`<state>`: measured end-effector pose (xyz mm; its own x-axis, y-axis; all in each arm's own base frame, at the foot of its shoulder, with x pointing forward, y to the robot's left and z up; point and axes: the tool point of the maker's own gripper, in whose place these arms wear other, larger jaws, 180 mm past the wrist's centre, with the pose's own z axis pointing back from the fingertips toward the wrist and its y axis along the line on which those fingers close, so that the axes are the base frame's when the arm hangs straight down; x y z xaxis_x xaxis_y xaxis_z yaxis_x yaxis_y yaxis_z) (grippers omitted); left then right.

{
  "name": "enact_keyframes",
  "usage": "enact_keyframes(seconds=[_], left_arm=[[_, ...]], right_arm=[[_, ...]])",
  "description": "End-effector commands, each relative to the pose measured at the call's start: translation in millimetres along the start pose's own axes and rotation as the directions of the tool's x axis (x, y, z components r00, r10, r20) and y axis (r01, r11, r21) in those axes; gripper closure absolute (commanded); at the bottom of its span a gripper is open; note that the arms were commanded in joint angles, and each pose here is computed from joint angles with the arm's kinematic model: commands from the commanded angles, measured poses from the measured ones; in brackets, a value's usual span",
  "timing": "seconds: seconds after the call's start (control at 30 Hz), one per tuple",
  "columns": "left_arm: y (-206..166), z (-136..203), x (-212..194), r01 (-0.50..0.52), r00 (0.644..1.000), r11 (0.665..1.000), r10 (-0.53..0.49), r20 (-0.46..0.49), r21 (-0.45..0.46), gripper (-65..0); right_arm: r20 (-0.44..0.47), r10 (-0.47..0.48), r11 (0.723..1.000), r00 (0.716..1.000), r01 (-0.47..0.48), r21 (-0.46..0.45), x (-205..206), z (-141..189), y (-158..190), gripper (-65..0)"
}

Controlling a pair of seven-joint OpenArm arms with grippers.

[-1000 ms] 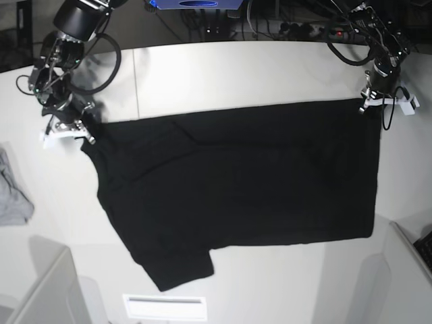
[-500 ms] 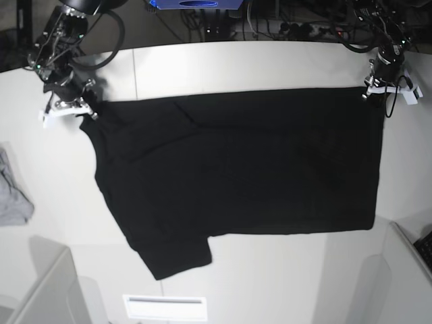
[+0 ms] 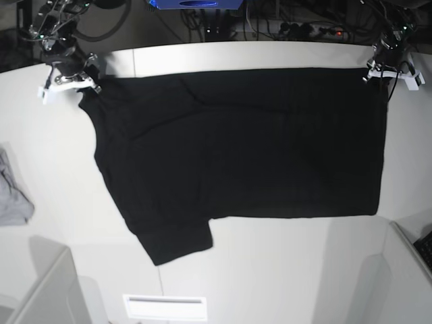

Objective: Fold the T-shirt properly
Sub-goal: 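Pull the shoulders apart with both grippers to straighten the shirt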

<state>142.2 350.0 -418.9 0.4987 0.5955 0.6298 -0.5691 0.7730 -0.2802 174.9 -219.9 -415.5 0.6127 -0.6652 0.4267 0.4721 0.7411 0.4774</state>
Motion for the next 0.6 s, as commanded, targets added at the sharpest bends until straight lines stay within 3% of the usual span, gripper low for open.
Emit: enact_keyframes(seconds=[0.0,0.57], left_arm=[[2.9,5.1,10.5,0.025,0.999,1.000,-0.025,0.029,0.003,0.0],[13.2,12.0,0.1,0.072,0.997,0.997,-0.072,-0.020,0.015,0.0]], right_arm=[[0.027,0.008,1.000,1.000,-0.008,0.012,5.7,5.1,3.6,0.0],[-0.023,0.012,0.999,1.000,-0.013,-0.044,-19.2,20.5,-17.4,0.0]])
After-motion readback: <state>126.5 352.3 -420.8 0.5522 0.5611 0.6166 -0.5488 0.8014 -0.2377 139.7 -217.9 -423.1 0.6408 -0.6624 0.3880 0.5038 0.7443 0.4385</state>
